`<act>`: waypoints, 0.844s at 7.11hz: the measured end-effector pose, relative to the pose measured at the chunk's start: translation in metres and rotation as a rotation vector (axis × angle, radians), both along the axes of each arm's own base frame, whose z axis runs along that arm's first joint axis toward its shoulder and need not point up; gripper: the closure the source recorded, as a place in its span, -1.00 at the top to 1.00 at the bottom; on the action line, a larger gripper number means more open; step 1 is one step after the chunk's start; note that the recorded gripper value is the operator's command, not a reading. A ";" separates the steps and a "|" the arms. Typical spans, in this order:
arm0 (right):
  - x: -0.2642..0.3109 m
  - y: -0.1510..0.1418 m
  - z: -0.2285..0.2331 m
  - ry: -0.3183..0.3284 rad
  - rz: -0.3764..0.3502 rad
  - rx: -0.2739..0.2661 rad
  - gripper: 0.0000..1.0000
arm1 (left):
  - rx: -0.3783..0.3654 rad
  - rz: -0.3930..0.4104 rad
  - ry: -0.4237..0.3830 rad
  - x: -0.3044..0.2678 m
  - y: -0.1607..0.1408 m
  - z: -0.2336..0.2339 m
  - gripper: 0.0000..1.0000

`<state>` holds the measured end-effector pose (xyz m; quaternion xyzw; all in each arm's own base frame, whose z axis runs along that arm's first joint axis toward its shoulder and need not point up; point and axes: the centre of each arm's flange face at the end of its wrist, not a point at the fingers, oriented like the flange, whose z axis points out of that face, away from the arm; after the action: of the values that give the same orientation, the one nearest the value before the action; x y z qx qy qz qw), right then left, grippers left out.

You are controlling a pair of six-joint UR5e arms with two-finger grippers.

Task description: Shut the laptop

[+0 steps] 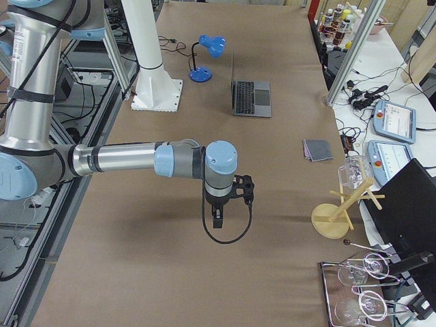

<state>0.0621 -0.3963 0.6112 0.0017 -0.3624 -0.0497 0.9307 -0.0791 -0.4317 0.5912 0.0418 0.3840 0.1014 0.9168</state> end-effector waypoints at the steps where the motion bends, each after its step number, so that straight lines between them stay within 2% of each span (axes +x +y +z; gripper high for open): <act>1: 0.000 0.000 0.000 0.000 0.000 0.000 1.00 | 0.005 0.000 -0.001 0.000 0.000 -0.001 0.97; 4: 0.000 0.000 -0.001 -0.001 0.000 0.005 1.00 | 0.032 0.000 -0.005 0.000 -0.002 -0.007 0.97; 6: 0.000 -0.004 -0.009 -0.002 0.001 0.083 1.00 | 0.046 -0.001 -0.005 0.000 -0.006 -0.013 0.97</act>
<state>0.0620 -0.4003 0.6023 0.0404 -0.3610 -0.0640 0.9295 -0.0796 -0.4377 0.5779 0.0629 0.3790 0.1099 0.9167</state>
